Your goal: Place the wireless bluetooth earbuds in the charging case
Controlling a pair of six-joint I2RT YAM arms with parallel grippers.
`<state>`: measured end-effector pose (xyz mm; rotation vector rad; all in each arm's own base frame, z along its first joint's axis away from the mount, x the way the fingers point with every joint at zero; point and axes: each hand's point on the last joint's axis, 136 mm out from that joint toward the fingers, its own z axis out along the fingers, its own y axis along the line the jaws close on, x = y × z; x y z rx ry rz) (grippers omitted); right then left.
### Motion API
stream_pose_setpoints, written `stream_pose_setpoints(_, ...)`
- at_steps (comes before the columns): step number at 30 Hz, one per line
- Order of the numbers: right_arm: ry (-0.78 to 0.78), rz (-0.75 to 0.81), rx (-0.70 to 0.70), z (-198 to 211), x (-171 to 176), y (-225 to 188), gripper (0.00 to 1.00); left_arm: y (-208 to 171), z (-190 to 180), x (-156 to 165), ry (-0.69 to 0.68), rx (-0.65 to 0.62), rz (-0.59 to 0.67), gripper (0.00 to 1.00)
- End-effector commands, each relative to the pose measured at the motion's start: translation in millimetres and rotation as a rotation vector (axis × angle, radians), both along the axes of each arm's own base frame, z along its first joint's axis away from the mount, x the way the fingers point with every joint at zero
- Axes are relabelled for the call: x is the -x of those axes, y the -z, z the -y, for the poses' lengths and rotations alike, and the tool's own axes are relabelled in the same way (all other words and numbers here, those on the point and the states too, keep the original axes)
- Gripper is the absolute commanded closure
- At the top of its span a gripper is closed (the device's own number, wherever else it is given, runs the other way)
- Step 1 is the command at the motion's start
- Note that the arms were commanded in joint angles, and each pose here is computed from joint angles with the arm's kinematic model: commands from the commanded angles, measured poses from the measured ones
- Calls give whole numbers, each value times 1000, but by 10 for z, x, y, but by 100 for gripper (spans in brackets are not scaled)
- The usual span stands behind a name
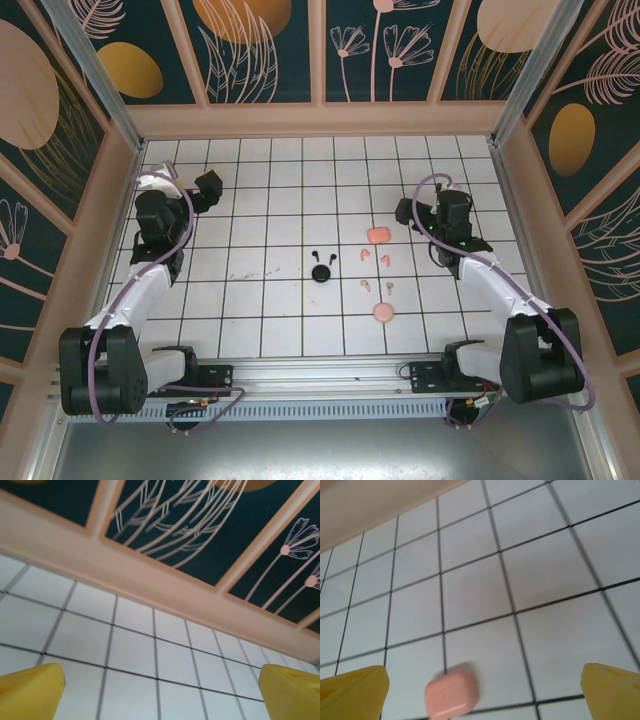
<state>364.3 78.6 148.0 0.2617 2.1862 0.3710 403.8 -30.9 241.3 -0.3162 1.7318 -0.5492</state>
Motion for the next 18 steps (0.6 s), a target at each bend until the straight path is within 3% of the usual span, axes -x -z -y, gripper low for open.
stream_pose_setpoints(1, -49, -78, -20, -187, 209, 23, 2, 180, 196, 111, 80, 157, -82, 1)
stream_pose_setpoints(10, -155, -185, 4, -553, 340, 193, 6, 582, 495, 457, 108, 205, -157, 1)
stream_pose_setpoints(18, -291, -251, 79, -764, 264, 242, 7, 879, 549, 379, 103, 156, -299, 1)
